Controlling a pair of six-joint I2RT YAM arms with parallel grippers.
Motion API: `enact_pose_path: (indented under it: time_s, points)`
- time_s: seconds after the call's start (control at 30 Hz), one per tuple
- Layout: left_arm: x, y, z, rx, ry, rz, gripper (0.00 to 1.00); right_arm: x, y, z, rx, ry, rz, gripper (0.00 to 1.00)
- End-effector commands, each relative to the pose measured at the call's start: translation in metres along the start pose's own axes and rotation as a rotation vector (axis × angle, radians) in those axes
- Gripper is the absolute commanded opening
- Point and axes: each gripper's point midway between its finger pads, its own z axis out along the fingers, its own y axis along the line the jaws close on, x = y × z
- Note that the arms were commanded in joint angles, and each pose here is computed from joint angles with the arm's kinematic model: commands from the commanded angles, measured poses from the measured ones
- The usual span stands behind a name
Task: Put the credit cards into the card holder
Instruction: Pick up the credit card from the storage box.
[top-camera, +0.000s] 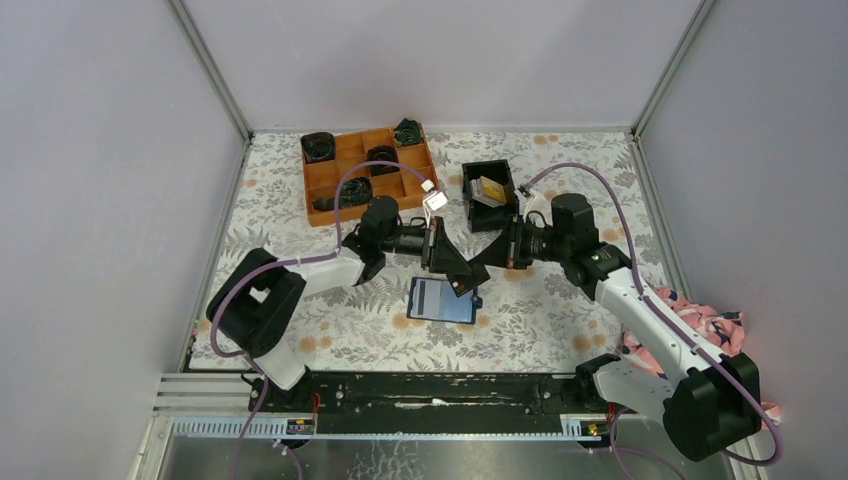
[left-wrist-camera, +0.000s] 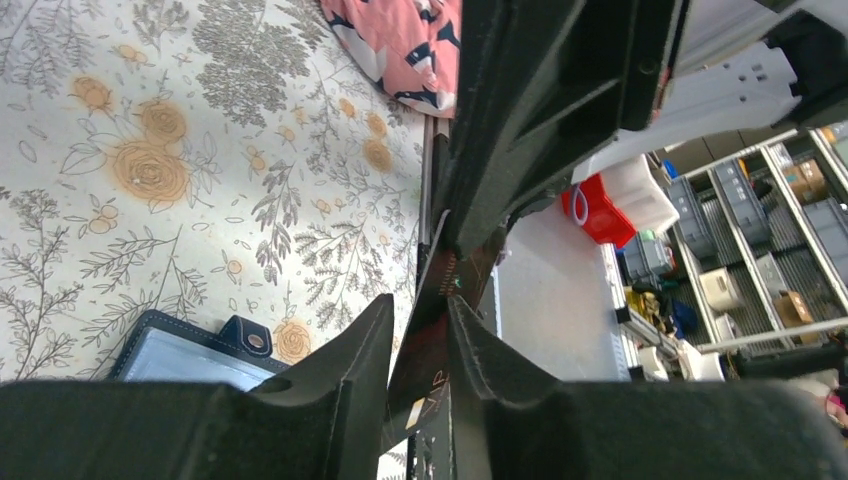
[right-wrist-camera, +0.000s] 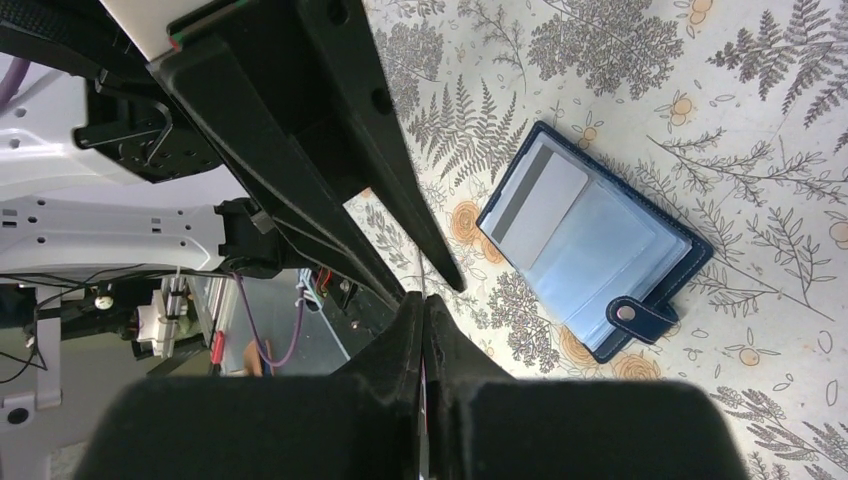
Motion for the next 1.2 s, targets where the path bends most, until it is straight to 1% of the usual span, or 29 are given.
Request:
enact_pose_path:
  time_s: [0.0,0.03,0.1,0.2,0.27,0.3,0.37,0.43,0.47,0.5,0.57,0.6,0.67,0.73,0.8,0.97,1.17]
  points:
    - [-0.003,-0.018,-0.004,0.12,-0.009,0.021,0.25,-0.002,0.009,0.003,-0.065,0.005,-0.01,0.0]
    - [-0.003,-0.02,-0.005,0.136,-0.009,0.012,0.15,-0.002,0.009,0.003,-0.069,0.005,-0.008,0.0]
    - [-0.002,-0.023,-0.007,0.168,-0.013,-0.006,0.01,-0.003,0.008,0.002,-0.076,0.002,-0.003,0.0]
    - [-0.006,-0.029,-0.014,0.219,-0.042,-0.032,0.0,-0.005,0.006,0.0,-0.075,0.0,-0.004,0.01]
    - [-0.011,-0.031,-0.021,0.247,-0.085,-0.049,0.0,-0.007,0.003,-0.002,-0.057,-0.006,-0.013,0.15]
    - [-0.016,-0.032,-0.027,0.261,-0.116,-0.042,0.0,-0.009,0.001,-0.002,-0.04,-0.014,-0.022,0.2]
    - [-0.019,-0.019,-0.033,0.222,-0.162,-0.091,0.0,-0.013,-0.004,-0.005,0.004,-0.037,-0.043,0.26]
    - [-0.023,-0.002,-0.038,0.138,-0.223,-0.128,0.0,-0.018,-0.01,-0.007,0.046,-0.072,-0.053,0.3]
    - [-0.027,0.012,-0.04,0.065,-0.273,-0.144,0.0,-0.019,-0.013,-0.008,0.068,-0.084,-0.055,0.31]
    - [-0.027,0.025,-0.042,-0.018,-0.297,-0.16,0.0,-0.021,-0.016,-0.008,0.086,-0.094,-0.059,0.31]
    - [-0.023,0.057,-0.047,-0.237,-0.331,-0.134,0.0,-0.021,-0.026,-0.008,0.133,-0.105,-0.059,0.33]
    - [-0.019,0.064,-0.05,-0.318,-0.335,-0.133,0.0,-0.021,-0.03,-0.008,0.147,-0.108,-0.056,0.33]
    - [-0.014,0.073,-0.054,-0.43,-0.345,-0.135,0.0,-0.019,-0.04,-0.006,0.186,-0.115,-0.048,0.34]
    - [-0.009,0.078,-0.057,-0.511,-0.355,-0.148,0.0,-0.013,-0.048,-0.002,0.216,-0.118,-0.044,0.33]
    - [0.001,0.085,-0.06,-0.601,-0.357,-0.167,0.0,-0.005,-0.051,0.004,0.232,-0.108,-0.043,0.26]
    - [0.033,0.1,-0.067,-0.758,-0.34,-0.226,0.0,0.02,-0.049,0.029,0.28,-0.053,-0.077,0.11]
    - [0.064,0.108,-0.082,-0.875,-0.351,-0.281,0.0,0.045,-0.047,0.061,0.326,-0.006,-0.084,0.01]
